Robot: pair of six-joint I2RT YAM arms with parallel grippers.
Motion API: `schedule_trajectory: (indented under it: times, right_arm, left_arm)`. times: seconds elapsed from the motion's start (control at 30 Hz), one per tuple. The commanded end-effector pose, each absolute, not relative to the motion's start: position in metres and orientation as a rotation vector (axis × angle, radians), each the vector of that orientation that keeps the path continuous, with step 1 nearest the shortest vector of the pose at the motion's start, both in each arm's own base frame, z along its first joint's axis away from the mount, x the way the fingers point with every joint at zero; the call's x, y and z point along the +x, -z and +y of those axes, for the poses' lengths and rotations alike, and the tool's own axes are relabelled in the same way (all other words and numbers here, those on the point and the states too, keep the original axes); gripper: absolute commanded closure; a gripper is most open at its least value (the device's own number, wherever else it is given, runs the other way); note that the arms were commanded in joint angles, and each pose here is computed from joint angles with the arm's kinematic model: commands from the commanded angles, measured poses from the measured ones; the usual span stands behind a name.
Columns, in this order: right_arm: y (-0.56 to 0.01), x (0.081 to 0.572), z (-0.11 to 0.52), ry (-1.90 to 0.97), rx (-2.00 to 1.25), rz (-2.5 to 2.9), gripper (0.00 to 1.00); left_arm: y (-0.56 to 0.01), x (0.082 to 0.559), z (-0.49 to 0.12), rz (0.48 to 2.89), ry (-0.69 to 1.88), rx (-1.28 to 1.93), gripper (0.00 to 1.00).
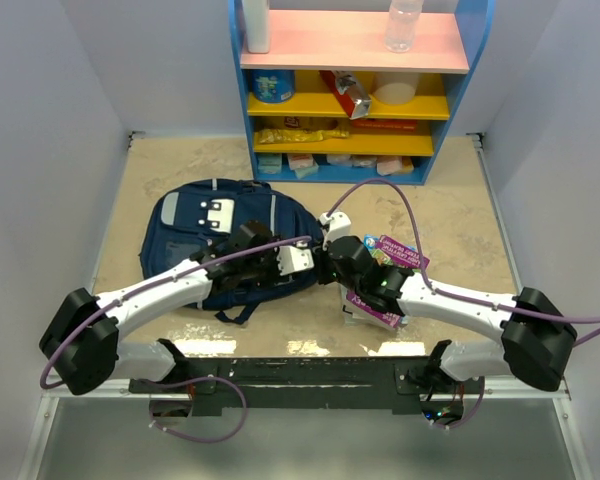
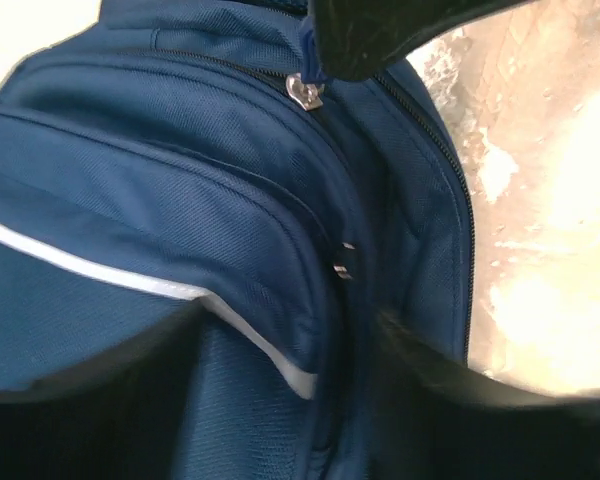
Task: Pack the student bag
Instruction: Zip the student bag at the center of the board.
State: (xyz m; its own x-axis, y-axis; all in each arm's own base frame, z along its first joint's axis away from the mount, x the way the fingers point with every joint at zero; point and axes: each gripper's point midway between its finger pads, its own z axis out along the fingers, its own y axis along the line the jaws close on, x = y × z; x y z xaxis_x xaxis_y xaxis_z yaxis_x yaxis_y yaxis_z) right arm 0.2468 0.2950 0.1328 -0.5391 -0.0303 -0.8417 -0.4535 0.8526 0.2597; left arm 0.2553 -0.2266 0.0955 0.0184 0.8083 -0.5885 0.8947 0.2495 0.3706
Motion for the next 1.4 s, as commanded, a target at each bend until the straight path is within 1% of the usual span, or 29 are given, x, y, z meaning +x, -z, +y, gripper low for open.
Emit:
schedule_trajectory:
  times: [0.0, 0.03, 0.07, 0.1, 0.4, 0.5, 0.63, 0.73, 0.87, 1.0, 1.1, 1.3, 1.37]
  right_arm:
    - [-0.157, 0.245, 0.307, -0.671, -0.318, 2.03, 1.0]
    - [-0.157, 0.245, 0.308, -0.673, -0.322, 2.034, 1.0]
    - [-0.156, 0.246, 0.308, -0.664, -0.322, 2.035, 1.0]
    - [-0.154, 0.248, 0.308, -0.653, -0.323, 2.034, 1.0]
    - [-0.148, 0.282, 0.297, -0.563, -0.272, 2.039, 1.0]
    - [-0.152, 0.296, 0.296, -0.544, -0.26, 2.025, 1.0]
    - [-0.158, 0.31, 0.298, -0.524, -0.254, 2.006, 1.0]
    - [-0.159, 0.318, 0.299, -0.516, -0.254, 2.0, 1.0]
    - [-0.142, 0.328, 0.305, -0.501, -0.273, 2.018, 1.0]
    - [-0.141, 0.349, 0.316, -0.498, -0.277, 2.005, 1.0]
    - [-0.137, 0.365, 0.323, -0.497, -0.279, 2.01, 1.0]
    - [-0.151, 0.382, 0.34, -0.533, -0.283, 1.979, 1.0]
    - [-0.16, 0.387, 0.346, -0.549, -0.289, 1.96, 1.0]
  left_arm:
    - [-0.105, 0.267, -0.223, 1.761, 0.074, 1.529, 0.67]
    - [-0.104, 0.263, -0.221, 1.771, 0.079, 1.543, 0.84]
    - [-0.105, 0.261, -0.219, 1.775, 0.081, 1.542, 0.97]
    - [-0.106, 0.258, -0.219, 1.775, 0.091, 1.547, 1.0]
    - [-0.108, 0.209, -0.204, 1.765, 0.237, 1.651, 1.0]
    - [-0.103, 0.189, -0.198, 1.742, 0.287, 1.728, 1.0]
    - [-0.09, 0.174, -0.186, 1.781, 0.302, 1.802, 1.0]
    - [-0.091, 0.163, -0.187, 1.733, 0.359, 1.857, 1.0]
    - [-0.097, 0.15, -0.186, 1.612, 0.395, 1.955, 1.0]
    - [-0.101, 0.131, -0.182, 1.495, 0.46, 2.044, 1.0]
    - [-0.1, 0.119, -0.175, 1.462, 0.482, 2.107, 1.0]
    - [-0.091, 0.104, -0.165, 1.389, 0.522, 2.236, 1.0]
    - [-0.09, 0.101, -0.165, 1.331, 0.535, 2.274, 1.0]
